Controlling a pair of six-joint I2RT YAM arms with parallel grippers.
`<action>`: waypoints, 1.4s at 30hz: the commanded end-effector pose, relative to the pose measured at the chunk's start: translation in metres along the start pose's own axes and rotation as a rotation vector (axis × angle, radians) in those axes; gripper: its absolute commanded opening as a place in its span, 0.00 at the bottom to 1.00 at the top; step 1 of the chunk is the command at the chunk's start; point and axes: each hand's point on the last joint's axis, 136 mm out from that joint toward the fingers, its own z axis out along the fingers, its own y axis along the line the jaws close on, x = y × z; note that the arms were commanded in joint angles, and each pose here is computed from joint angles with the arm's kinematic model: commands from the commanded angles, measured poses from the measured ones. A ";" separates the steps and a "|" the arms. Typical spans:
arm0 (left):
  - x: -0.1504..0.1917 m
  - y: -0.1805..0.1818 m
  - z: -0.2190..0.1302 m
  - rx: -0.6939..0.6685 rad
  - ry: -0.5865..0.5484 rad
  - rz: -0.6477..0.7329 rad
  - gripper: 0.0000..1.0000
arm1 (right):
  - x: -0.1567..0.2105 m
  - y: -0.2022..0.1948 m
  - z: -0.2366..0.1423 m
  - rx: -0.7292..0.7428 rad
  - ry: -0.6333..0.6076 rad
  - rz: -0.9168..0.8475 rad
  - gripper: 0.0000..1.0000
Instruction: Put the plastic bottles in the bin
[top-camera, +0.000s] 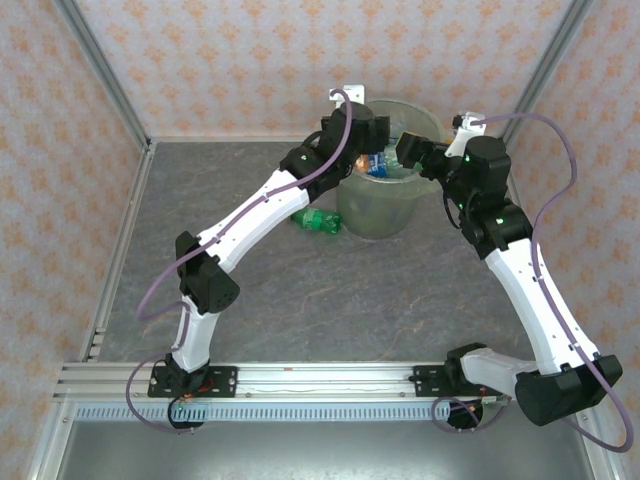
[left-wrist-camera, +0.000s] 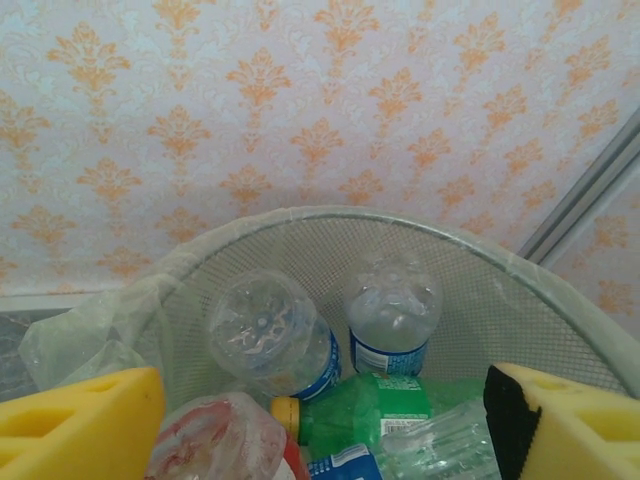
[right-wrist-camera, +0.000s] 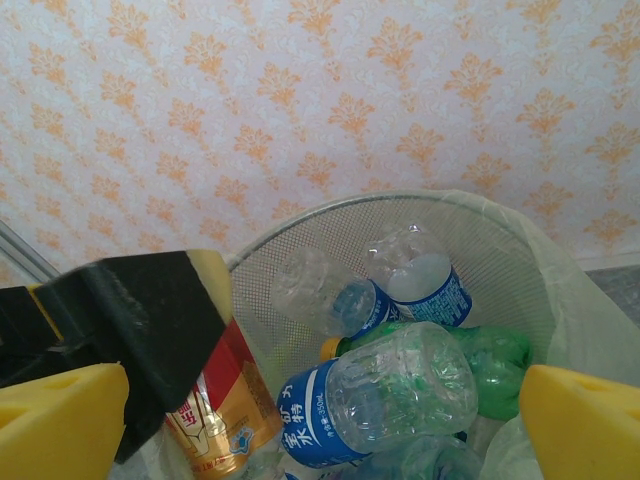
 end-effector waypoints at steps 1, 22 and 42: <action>-0.049 -0.008 -0.033 0.095 -0.073 -0.062 0.77 | -0.010 0.005 -0.003 -0.015 -0.025 0.009 1.00; 0.042 0.015 0.019 0.149 0.209 -0.184 0.50 | -0.008 -0.001 -0.017 0.012 -0.030 0.018 1.00; 0.001 -0.012 -0.012 0.232 0.137 -0.127 0.57 | -0.002 0.004 -0.014 -0.023 -0.014 0.055 1.00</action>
